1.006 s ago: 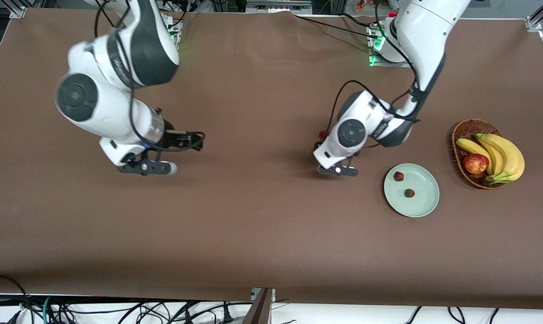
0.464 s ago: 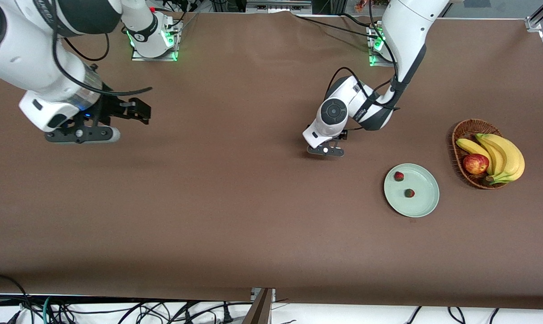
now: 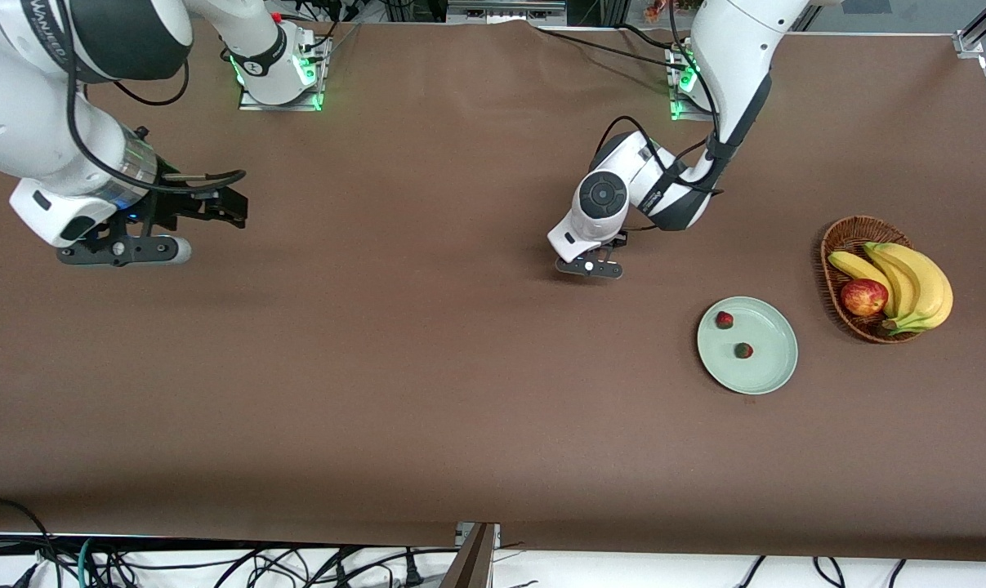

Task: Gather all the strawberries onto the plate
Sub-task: 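Lower the strawberry onto the plate and open the left gripper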

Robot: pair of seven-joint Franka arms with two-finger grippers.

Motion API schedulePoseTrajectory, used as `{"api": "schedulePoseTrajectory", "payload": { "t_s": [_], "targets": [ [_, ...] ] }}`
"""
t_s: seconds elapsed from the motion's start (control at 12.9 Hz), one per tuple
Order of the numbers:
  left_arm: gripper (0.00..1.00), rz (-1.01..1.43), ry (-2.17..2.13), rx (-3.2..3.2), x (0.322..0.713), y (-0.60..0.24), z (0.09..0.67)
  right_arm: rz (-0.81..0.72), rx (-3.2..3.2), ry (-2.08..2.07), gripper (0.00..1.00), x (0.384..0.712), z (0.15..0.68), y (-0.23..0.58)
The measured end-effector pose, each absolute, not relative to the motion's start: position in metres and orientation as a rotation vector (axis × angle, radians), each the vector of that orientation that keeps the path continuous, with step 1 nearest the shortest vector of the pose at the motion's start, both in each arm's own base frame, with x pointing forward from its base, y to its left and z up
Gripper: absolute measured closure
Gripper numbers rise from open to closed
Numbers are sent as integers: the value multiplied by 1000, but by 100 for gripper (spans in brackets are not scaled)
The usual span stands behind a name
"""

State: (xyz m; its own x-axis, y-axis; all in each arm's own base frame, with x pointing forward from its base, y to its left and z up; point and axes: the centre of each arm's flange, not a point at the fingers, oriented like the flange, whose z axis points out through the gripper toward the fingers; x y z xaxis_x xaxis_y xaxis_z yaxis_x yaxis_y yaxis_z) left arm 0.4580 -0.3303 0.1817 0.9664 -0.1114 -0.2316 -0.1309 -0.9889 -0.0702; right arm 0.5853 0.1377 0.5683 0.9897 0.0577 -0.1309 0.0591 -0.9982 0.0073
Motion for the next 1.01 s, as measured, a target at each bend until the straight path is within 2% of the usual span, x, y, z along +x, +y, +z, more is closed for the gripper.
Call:
{"api": "schedulePoseTrajectory", "payload": {
  "t_s": [0.23,0.46,0.7,0.93,1.01],
  "targets": [
    [61,342,196,-2999,516,-280,239,-146,3145,119,0,561,585,116],
    [61,228,314,-2963,592,-175,277,-95,3141,140,0,529,603,108],
    [61,214,379,-2986,632,-103,252,-82,3136,149,0,520,608,105],
    [61,213,409,-3026,636,-108,196,-71,3137,143,0,522,608,102],
    [57,207,413,-3031,639,-110,192,-70,3137,142,0,522,608,101]
  ]
}}
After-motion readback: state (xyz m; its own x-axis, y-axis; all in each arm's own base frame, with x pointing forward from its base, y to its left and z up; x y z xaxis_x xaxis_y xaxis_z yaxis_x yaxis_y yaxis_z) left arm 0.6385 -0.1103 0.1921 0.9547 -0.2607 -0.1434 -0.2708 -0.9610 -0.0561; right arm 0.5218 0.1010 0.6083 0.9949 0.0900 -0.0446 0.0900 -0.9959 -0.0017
